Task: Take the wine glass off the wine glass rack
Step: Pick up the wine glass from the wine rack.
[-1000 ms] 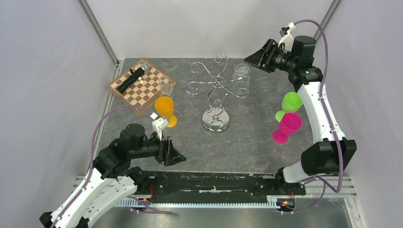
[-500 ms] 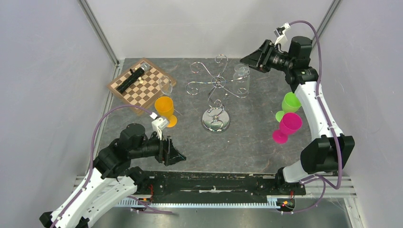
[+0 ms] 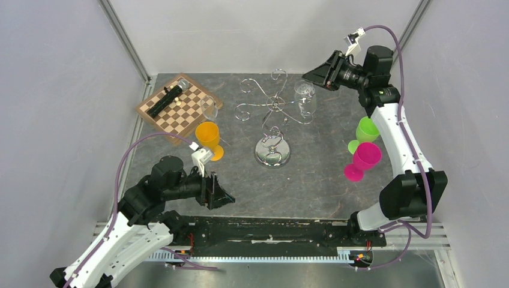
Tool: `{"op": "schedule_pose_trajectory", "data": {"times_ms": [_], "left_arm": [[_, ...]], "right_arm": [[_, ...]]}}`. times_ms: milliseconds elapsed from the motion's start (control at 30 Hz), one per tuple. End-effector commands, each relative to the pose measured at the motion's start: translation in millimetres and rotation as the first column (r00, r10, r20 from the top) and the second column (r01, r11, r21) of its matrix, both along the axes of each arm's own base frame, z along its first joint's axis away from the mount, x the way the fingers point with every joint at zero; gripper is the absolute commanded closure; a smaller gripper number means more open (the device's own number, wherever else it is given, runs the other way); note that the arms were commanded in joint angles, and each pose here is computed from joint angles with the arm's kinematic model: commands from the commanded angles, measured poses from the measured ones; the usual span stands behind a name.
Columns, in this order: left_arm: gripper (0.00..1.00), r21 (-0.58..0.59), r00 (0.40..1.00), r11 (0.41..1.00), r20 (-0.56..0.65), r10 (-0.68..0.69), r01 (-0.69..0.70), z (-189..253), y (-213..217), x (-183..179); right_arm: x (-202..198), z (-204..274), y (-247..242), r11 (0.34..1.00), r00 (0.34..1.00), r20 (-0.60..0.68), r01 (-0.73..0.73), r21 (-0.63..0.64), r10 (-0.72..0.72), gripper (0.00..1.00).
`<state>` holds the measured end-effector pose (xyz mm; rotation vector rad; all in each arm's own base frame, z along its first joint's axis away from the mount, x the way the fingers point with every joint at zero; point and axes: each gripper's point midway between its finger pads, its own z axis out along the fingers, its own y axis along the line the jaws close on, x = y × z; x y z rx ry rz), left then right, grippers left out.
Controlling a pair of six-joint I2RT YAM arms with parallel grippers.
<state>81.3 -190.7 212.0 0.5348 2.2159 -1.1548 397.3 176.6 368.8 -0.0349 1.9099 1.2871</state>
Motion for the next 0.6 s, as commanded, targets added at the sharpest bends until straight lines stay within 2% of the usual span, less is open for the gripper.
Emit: {"op": "schedule_pose_trajectory", "data": {"times_ms": [0, 333, 400, 567], "left_arm": [[0.24, -0.022, 1.000, 1.000, 0.006, 0.012, -0.012, 5, -3, 4], [0.25, -0.023, 1.000, 1.000, 0.008, 0.016, -0.016, 5, -3, 4], [0.24, -0.022, 1.000, 1.000, 0.007, 0.018, -0.018, 5, -3, 4], [0.24, -0.022, 1.000, 1.000, 0.008, 0.019, -0.018, 5, -3, 5]], "right_arm": [[-12, 15, 9, 0.998, 0.997, 0.056, -0.056, 0.019, 0.054, 0.64], [-22, 7, 8, 0.998, 0.997, 0.041, -0.060, 0.002, 0.060, 0.71], [-23, 8, 8, 0.998, 0.997, 0.042, -0.060, 0.003, 0.060, 0.75], [-25, 9, 7, 0.998, 0.997, 0.042, -0.059, 0.005, 0.059, 0.92]]}}
